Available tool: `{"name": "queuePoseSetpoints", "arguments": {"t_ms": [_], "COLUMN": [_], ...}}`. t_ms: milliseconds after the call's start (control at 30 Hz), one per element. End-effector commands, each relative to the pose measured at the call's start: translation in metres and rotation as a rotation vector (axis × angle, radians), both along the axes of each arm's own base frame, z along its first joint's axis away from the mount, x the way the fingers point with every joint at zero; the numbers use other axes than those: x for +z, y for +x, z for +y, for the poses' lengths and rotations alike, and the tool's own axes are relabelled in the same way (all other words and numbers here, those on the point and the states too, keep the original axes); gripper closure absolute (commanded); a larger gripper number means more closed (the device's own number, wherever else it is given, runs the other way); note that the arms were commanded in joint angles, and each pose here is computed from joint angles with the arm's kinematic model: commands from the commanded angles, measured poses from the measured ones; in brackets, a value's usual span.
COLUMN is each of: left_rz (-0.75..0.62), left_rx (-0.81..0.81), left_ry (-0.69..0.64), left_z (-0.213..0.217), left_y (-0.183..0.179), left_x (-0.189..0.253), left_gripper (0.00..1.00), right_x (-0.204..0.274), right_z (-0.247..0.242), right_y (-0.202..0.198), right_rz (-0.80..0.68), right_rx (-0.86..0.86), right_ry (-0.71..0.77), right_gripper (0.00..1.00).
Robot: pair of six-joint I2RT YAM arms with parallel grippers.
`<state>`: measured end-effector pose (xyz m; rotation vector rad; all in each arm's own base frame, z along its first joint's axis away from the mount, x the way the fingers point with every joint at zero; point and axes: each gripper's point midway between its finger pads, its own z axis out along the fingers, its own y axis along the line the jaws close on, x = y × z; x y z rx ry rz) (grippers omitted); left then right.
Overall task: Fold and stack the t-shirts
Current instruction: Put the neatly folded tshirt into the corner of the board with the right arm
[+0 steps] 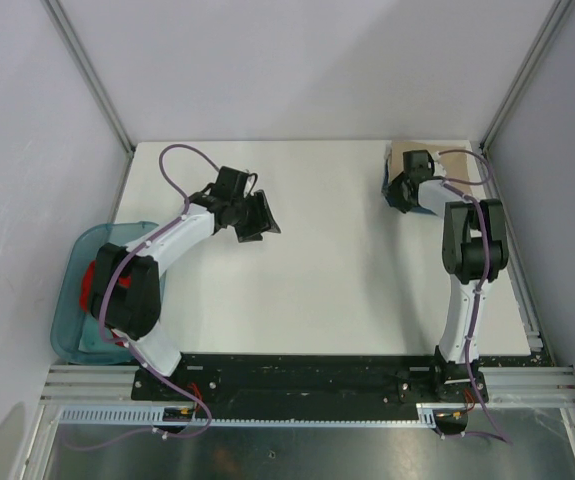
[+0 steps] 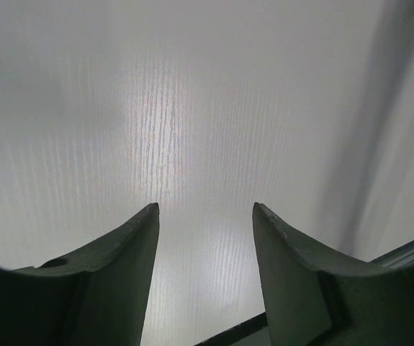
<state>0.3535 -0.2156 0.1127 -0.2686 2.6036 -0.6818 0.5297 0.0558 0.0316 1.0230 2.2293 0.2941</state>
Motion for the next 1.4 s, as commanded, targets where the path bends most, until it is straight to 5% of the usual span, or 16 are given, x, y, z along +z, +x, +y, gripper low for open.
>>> {"name": "queuePoseSetpoints", "arguments": {"t_ms": [0,400,767,1133,1367], "left_rz": [-0.056,-0.138,-0.220,-0.420,-0.465], "left_rx": [-0.015,-0.063,-0.132,-0.138,-0.111], "left_ry": [-0.013,-0.002,0.019,0.095,0.109], "left_z": [0.002,0.008,0.023,0.058,0.069], "left_y": [0.002,-0.006,-0.051,-0.091,-0.098], "left_x": [0.015,0.036,0.047,0.067,0.071], "left_gripper": [0.41,0.35,0.02,0.01,0.01], "right_x": [-0.042,0.048,0.138,0.187,0.190], "right_z": [-0.019,0.023,0.110,0.170,0.170], "right_y": [-0.022,-0.050,-0.139,-0.224,-0.240], "right_rz": [0.163,0.091,-0.065,-0.228,-0.265], "right_rx": [0.028,0.157,0.367,0.562,0.584], "right_ry": [-0.074,-0.041,-0.052,-0.092,-0.104], "right_gripper": [0.49,0.38,0.29,0.12,0.11]}}
